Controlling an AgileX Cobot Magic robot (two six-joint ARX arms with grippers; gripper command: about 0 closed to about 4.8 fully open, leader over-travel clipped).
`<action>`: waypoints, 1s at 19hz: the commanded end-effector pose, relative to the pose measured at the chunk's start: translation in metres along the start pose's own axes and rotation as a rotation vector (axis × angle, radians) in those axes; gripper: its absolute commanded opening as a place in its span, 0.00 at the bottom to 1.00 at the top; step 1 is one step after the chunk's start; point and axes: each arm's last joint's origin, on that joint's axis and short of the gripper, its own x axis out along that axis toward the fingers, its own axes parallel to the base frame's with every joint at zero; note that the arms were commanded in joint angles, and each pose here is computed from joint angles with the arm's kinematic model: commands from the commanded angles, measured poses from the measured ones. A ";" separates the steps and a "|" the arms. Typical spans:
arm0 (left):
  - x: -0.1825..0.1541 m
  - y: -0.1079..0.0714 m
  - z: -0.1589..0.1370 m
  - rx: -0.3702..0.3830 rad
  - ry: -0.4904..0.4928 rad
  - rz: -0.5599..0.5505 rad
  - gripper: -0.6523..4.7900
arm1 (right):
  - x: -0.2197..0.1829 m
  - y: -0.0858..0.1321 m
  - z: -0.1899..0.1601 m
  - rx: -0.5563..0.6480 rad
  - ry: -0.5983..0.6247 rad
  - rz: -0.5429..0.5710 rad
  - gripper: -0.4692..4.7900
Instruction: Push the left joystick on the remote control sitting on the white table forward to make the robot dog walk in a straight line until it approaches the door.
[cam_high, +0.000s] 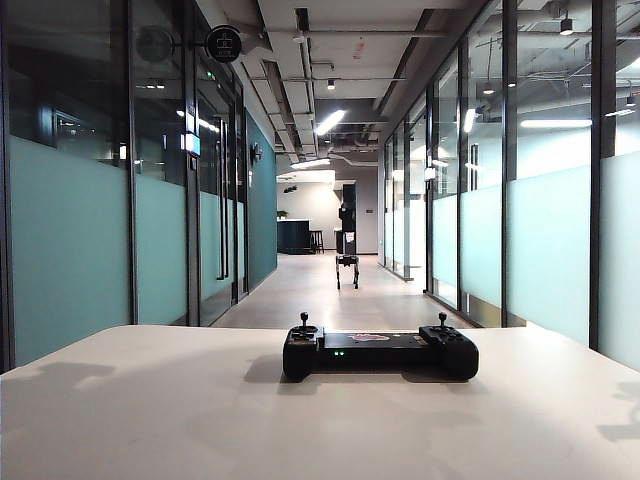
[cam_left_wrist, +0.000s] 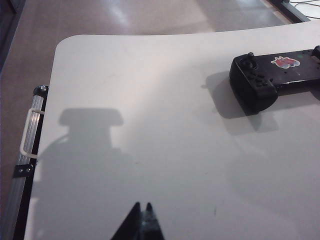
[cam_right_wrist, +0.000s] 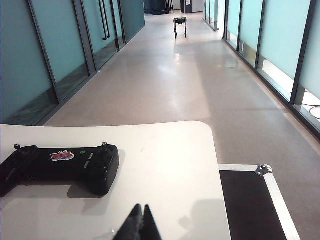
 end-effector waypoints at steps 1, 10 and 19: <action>0.000 0.000 0.001 -0.003 -0.011 -0.004 0.11 | 0.000 0.000 -0.002 0.005 -0.004 0.001 0.08; -0.039 0.012 0.019 0.011 -0.296 0.020 0.11 | 0.000 0.000 -0.003 0.005 0.002 0.003 0.08; -0.045 0.021 -0.013 -0.003 -0.395 0.078 0.11 | 0.000 0.000 -0.003 0.004 0.009 0.002 0.08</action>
